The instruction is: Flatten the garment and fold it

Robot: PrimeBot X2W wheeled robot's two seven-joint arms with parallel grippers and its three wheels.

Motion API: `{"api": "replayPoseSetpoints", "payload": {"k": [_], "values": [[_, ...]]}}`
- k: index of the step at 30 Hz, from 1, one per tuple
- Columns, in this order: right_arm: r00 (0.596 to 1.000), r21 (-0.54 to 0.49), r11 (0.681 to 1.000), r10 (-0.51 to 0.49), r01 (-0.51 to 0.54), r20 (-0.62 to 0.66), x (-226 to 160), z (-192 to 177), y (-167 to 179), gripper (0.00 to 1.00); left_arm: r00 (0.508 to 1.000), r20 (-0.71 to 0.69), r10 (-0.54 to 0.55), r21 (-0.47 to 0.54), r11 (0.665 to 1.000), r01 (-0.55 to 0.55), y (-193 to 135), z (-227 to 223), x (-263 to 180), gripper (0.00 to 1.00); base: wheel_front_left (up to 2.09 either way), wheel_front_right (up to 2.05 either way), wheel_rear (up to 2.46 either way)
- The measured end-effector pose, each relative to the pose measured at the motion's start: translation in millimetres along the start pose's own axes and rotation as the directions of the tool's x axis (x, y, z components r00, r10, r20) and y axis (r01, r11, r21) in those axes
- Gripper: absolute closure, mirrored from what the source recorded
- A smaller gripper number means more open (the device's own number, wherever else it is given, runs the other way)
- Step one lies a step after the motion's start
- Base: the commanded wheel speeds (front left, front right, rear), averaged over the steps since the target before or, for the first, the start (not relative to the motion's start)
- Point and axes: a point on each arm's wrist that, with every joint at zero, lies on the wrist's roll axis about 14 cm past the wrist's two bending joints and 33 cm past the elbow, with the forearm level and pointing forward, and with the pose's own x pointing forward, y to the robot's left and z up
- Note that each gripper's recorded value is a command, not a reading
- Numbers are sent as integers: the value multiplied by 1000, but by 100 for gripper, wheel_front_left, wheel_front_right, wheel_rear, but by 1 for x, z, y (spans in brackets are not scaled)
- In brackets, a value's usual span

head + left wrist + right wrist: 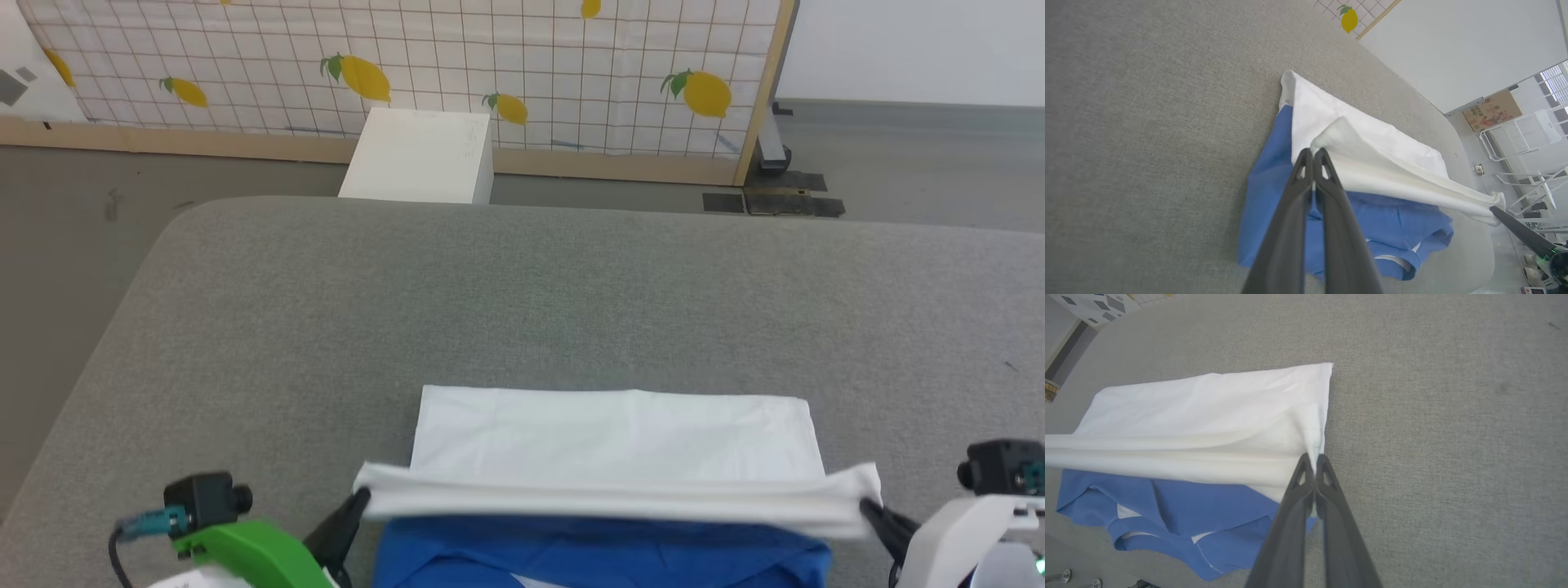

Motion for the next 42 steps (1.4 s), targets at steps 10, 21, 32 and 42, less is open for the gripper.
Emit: {"api": "replayPoseSetpoints", "payload": {"k": [10, 21, 32, 42], "values": [[985, 47, 998, -24, 32, -172, -6, -61, -4, 100, 981, -151, 124, -62, 989, -135, 35, -55, -12, 100, 0, 0, 0], [970, 18, 999, -37, 43, -240, -3, -84, -7, 0, 921, -301, 246, -28, 963, -267, 68, -89, -18, 0, 0, 0, 0], [986, 53, 992, -111, 118, -122, -40, -41, -44, 0, 928, -71, 366, 112, 927, -357, 87, -14, -30, 0, 0, 0, 0], [995, -10, 1000, -8, 7, -103, -10, 3, -21, 0, 862, 504, 47, 345, 905, -251, 23, 98, -19, 0, 0, 0, 0]]}}
